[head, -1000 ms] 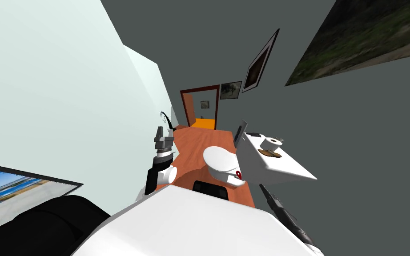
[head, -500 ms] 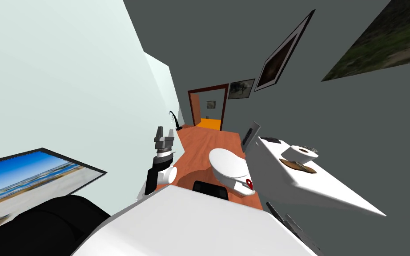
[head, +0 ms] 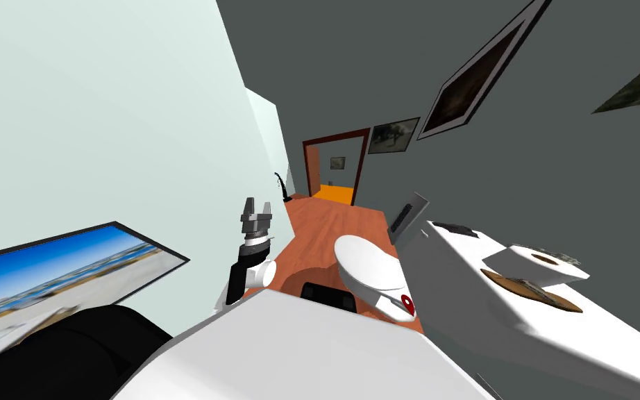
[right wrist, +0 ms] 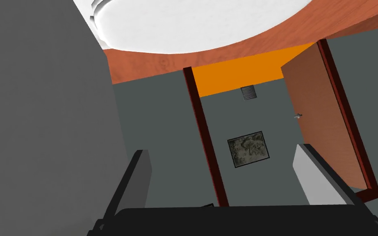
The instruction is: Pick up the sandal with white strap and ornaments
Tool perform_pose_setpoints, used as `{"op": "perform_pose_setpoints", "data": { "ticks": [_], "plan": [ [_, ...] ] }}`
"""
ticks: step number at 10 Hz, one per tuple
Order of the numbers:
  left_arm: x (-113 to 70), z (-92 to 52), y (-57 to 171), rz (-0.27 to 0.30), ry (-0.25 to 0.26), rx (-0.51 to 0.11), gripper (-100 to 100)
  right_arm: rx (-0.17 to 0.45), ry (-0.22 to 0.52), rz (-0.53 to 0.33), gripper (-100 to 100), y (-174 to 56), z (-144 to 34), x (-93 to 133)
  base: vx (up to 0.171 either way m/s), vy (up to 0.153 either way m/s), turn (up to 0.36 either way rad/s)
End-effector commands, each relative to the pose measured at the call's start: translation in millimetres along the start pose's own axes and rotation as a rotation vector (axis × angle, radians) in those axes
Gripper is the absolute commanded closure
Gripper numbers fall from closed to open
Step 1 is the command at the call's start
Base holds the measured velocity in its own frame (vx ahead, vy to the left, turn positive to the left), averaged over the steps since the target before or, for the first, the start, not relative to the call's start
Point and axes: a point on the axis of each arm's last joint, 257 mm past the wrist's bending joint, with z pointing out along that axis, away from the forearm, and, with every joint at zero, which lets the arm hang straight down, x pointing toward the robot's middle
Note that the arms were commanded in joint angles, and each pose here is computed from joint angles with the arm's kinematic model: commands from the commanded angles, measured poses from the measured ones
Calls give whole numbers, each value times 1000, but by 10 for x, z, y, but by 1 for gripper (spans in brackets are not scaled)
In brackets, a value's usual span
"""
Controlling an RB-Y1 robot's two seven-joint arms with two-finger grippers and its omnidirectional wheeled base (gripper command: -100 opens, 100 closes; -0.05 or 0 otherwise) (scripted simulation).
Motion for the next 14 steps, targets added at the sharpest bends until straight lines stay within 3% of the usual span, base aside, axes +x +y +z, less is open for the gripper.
{"op": "perform_pose_setpoints", "data": {
  "ticks": [1,2,7,8,14],
  "plan": [
    [0,0,0,0,0,0,0,14,29,-24,-100,-155,-27,63,28,43,8],
    [0,0,0,0,0,0,0,5,84,-109,-100,-254,-154,190,36,99,276],
    [0,0,0,0,0,0,0,34,292,-323,-100,-942,-673,554,85,117,205],
    [0,0,0,0,0,0,0,31,353,-387,-100,-1091,-873,685,104,114,216],
    [0,0,0,0,0,0,0,16,539,-602,-100,-1723,-1375,651,69,70,140]
  ]
}}
